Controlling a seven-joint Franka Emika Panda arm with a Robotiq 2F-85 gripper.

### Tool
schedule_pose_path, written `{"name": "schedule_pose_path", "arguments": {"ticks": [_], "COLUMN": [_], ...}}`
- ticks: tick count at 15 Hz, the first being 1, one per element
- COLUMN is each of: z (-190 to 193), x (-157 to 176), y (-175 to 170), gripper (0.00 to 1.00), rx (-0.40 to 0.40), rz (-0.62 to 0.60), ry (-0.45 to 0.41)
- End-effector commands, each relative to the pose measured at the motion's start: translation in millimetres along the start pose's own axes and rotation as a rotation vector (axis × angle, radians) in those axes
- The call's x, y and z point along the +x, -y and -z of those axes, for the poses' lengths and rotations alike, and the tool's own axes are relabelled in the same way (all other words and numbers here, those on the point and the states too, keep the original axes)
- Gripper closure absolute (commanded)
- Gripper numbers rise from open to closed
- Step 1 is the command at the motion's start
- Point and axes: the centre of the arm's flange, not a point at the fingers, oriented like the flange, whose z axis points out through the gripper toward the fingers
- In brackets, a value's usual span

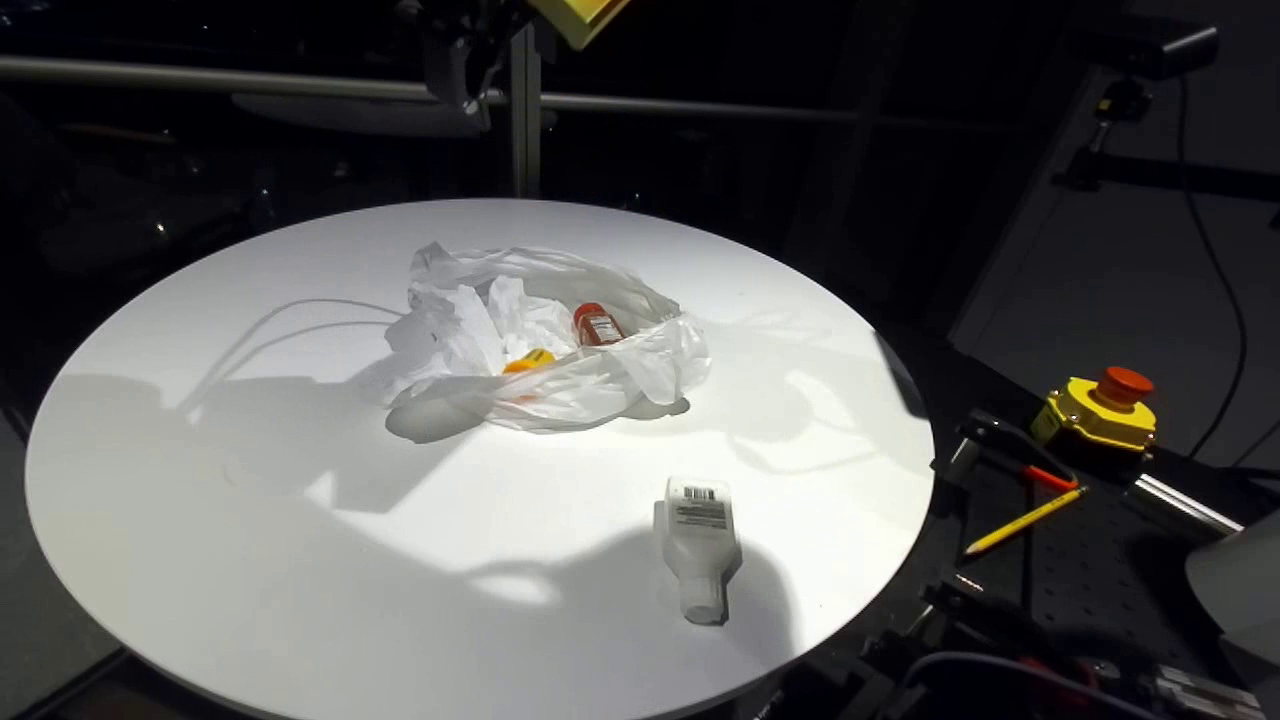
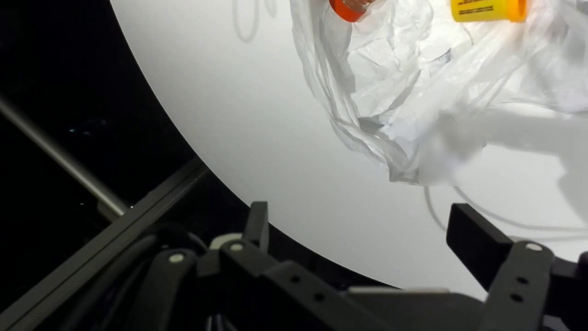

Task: Place the containers on the table inside the white plastic, pull up the plastic bag

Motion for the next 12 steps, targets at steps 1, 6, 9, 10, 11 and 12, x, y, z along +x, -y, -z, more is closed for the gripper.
{"name": "schedule_pose_path", "arguments": {"ticks": [1, 6, 9, 10, 11, 12], "z": [14, -15, -6, 0, 7, 13], "x": [7, -71, -120, -136, -149, -163], "y": [-38, -44, -24, -19, -15, -13], "gripper": [0.0, 0.0, 0.0, 0.0, 0.0, 0.0], "rx": [0.069, 0.093, 0.167, 0.186, 0.207, 0.228], "rz": [0.101, 0.21, 0.315, 0.357, 0.4, 0.441], "ry": [0.132, 0.291, 0.366, 0.391, 0.41, 0.428]}}
